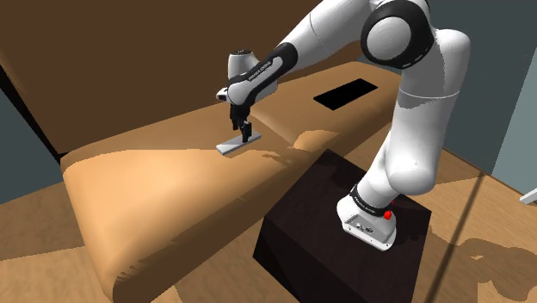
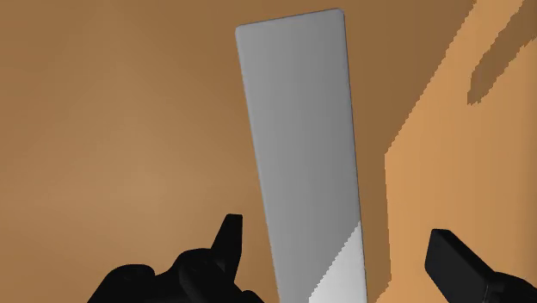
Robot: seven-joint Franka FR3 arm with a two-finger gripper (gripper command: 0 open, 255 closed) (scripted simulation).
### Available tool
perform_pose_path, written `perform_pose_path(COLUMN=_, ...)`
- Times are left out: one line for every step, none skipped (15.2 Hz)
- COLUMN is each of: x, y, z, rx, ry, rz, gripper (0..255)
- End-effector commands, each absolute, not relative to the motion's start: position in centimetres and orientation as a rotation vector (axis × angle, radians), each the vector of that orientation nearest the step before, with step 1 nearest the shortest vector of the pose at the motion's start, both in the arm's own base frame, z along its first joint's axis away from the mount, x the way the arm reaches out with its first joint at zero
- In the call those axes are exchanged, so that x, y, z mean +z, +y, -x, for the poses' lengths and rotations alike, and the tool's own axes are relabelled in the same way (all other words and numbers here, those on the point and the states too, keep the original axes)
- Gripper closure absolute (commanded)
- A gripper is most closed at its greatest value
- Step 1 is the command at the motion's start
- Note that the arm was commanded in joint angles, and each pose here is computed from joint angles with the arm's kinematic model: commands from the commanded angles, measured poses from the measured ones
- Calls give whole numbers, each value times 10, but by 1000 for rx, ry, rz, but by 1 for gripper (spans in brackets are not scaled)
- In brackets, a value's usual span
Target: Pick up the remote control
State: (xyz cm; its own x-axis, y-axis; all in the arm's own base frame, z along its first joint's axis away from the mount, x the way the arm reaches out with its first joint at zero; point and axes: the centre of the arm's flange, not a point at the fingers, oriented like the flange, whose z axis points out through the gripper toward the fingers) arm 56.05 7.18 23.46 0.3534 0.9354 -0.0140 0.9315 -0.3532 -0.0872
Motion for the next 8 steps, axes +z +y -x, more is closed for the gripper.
perform_pose_path(x=222, y=74, z=-565, rx=94, ry=-1766, rz=2518, gripper=0)
perform_pose_path(x=217, y=74, z=-565, rx=94, ry=-1766, rz=2518, gripper=0)
perform_pose_path(x=212, y=74, z=-565, rx=94, ry=-1766, rz=2518, gripper=0)
perform_pose_path(x=206, y=74, z=-565, rx=94, ry=-1766, rz=2518, gripper=0)
perform_pose_path(x=201, y=74, z=-565, rx=94, ry=-1766, rz=2518, gripper=0)
perform_pose_path(x=196, y=74, z=-565, rx=94, ry=-1766, rz=2518, gripper=0)
perform_pose_path(x=193, y=74, z=-565, rx=94, ry=-1766, rz=2518, gripper=0)
perform_pose_path(x=193, y=74, z=-565, rx=94, ry=-1766, rz=2518, gripper=0)
